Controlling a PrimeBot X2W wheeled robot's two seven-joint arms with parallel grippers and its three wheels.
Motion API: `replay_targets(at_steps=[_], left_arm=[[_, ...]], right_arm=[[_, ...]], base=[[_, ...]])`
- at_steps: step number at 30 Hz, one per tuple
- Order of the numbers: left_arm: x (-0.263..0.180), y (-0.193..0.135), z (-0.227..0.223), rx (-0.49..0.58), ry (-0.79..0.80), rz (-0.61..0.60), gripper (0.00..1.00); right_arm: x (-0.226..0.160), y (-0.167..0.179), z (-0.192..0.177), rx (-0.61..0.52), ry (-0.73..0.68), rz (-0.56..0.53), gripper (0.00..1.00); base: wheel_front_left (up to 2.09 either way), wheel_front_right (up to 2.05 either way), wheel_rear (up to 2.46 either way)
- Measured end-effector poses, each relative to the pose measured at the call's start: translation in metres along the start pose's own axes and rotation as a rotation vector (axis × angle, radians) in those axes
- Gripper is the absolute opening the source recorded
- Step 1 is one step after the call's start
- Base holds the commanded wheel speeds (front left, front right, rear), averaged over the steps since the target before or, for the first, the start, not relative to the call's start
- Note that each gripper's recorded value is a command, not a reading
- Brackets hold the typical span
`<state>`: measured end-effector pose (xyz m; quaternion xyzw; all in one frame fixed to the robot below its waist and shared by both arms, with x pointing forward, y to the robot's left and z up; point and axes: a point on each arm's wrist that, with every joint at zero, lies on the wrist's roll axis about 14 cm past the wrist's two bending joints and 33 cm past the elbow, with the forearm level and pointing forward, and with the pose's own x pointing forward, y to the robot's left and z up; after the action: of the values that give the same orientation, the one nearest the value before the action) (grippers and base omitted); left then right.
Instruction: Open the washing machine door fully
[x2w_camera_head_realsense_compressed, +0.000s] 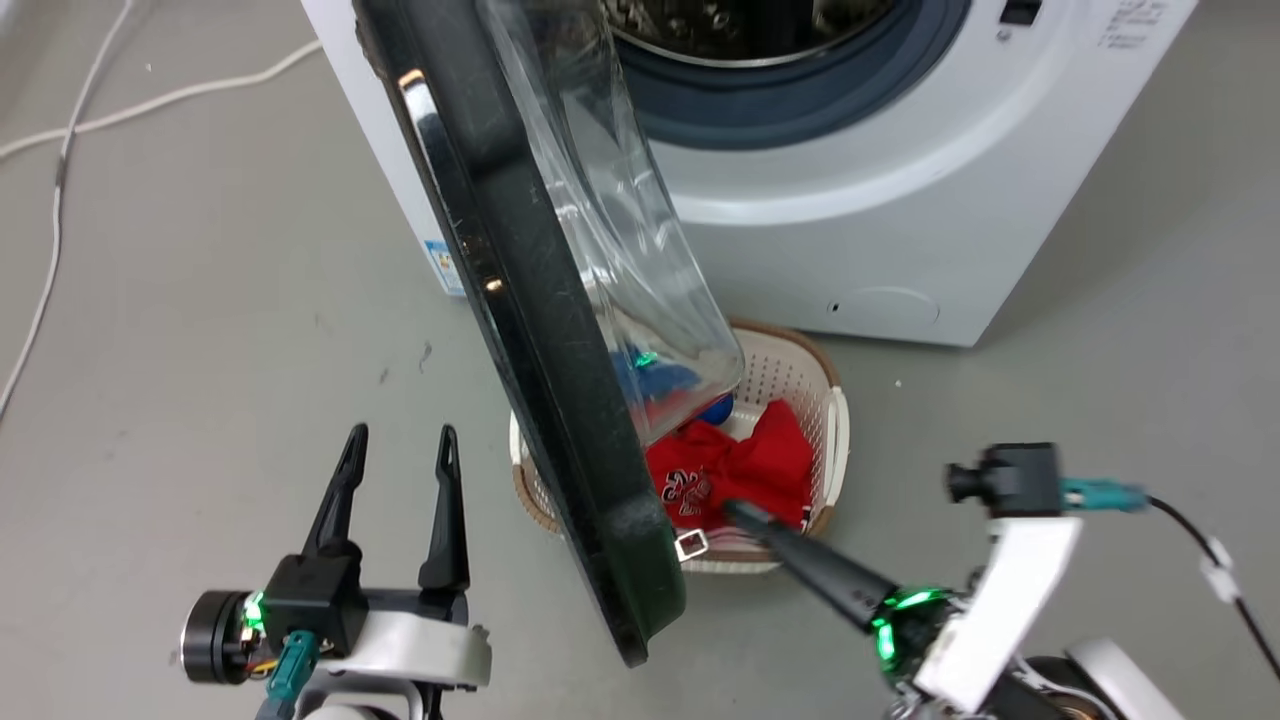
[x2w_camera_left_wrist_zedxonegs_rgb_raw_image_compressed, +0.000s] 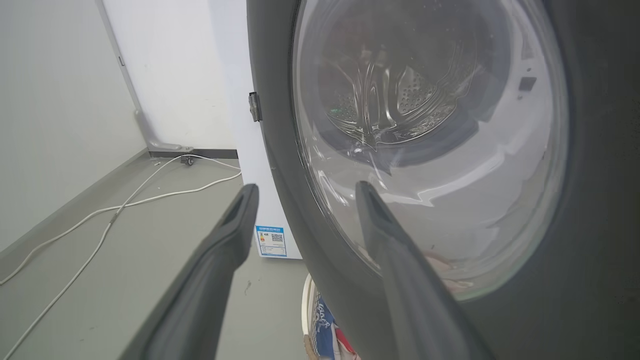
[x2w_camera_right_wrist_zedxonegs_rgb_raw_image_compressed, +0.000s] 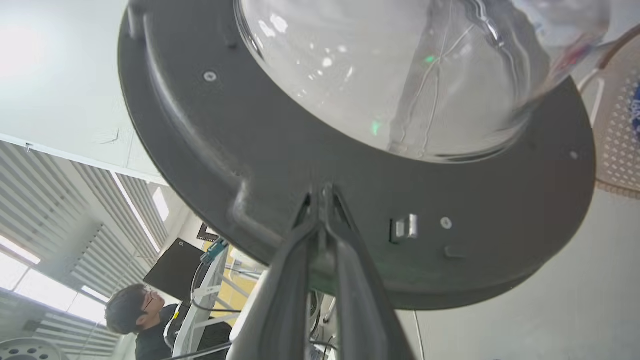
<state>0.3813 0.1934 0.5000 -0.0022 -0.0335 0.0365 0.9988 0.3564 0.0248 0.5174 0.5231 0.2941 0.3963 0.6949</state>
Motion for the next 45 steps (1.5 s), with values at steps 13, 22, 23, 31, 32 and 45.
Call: replay_targets(at_steps=[13, 22, 23, 31, 32, 45], left_arm=[[-0.026, 0.002, 0.017, -0.001, -0.044, 0.002, 1.0], [-0.036, 0.0, 0.023, 0.0, -0.059, -0.008, 1.0], [-0.037, 0.0, 0.023, 0.001, -0.06, -0.009, 1.0], [-0.04, 0.0, 0.025, 0.002, -0.066, -0.007, 1.0], [-0.04, 0.0, 0.025, 0.003, -0.066, -0.008, 1.0], [-0.044, 0.002, 0.026, 0.003, -0.068, -0.001, 1.0]], right_arm=[[-0.082, 0.047, 0.1, -0.275, -0.66, 0.008, 1.0], [-0.137, 0.066, 0.132, -0.843, -0.905, -0.17, 1.0], [-0.142, 0.072, 0.136, -0.89, -0.937, -0.182, 1.0], [-0.167, 0.061, 0.132, -1.204, -0.947, -0.433, 1.0], [-0.169, 0.056, 0.13, -1.231, -0.933, -0.469, 1.0], [-0.182, 0.001, 0.106, -1.231, -0.804, -0.684, 1.0]], base=[[0.0, 0.0, 0.0], [0.0, 0.0, 0.0], [0.0, 0.0, 0.0], [0.0, 0.0, 0.0], [0.0, 0.0, 0.0], [0.0, 0.0, 0.0]])
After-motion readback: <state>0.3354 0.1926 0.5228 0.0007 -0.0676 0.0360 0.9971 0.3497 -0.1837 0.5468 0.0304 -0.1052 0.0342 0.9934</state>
